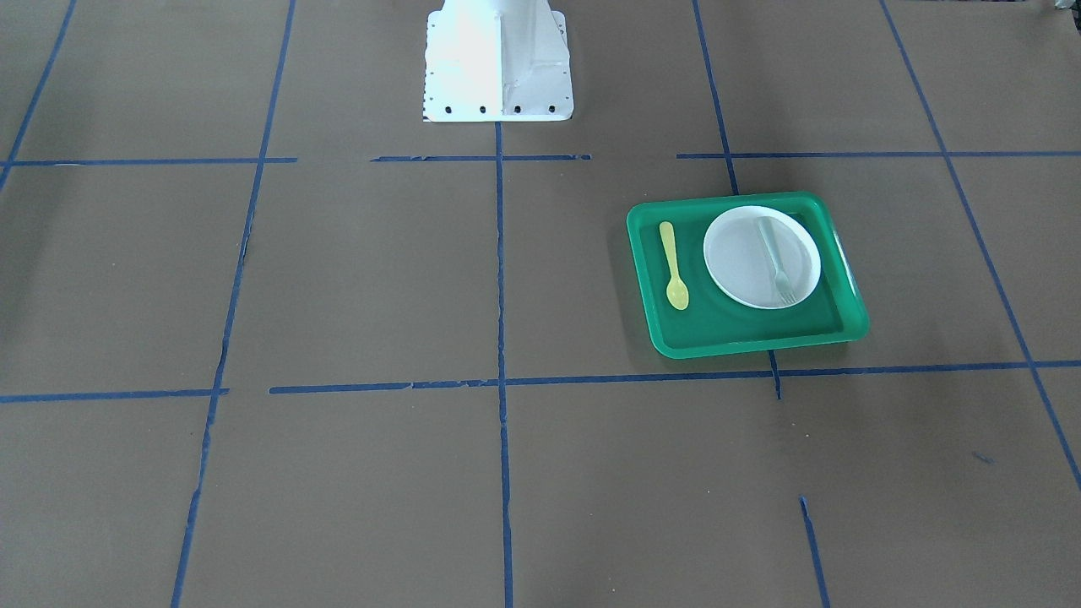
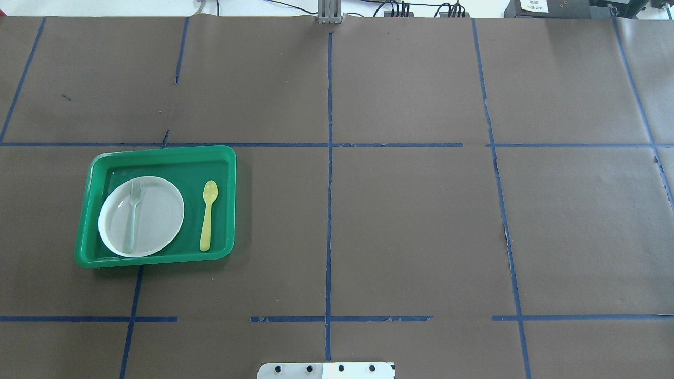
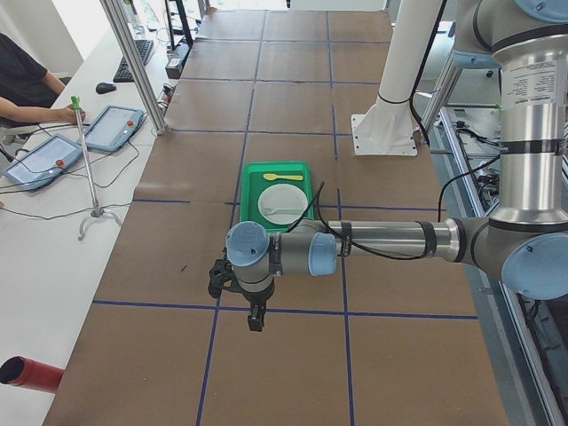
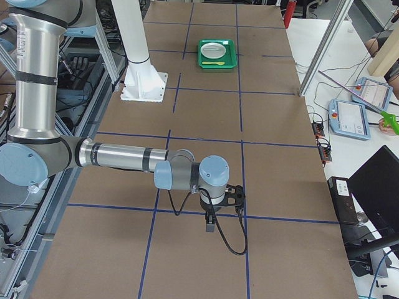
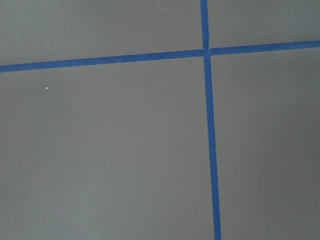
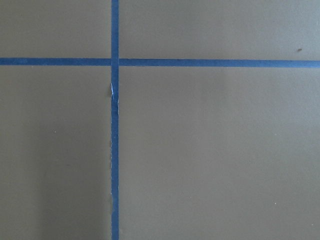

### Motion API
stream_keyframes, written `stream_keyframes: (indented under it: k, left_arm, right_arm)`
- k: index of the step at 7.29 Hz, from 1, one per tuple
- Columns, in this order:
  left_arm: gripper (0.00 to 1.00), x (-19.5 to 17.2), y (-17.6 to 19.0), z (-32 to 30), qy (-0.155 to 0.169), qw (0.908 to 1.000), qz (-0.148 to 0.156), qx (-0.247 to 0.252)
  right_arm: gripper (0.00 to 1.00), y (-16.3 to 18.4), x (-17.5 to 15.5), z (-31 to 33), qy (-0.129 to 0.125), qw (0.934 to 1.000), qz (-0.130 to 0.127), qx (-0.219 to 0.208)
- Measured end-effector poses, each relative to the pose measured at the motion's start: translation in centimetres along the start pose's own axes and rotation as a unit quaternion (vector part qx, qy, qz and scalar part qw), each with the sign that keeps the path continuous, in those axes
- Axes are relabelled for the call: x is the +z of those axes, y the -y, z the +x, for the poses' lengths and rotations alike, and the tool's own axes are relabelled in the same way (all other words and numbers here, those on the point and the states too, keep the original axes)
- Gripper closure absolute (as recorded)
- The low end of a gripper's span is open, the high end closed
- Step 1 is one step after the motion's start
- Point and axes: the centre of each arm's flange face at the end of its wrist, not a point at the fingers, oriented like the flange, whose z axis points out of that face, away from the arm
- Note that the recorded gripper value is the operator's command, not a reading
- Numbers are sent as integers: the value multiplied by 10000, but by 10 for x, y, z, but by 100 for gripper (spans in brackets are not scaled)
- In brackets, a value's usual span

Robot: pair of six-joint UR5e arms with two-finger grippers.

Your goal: Place spoon

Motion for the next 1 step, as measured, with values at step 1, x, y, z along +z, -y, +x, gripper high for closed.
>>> stream_keyframes:
  k: [1]
  left_arm:
    - [0, 0, 0, 0, 0, 10000, 4, 2]
  right_arm:
    - [0, 0, 0, 0, 0, 10000, 1, -1]
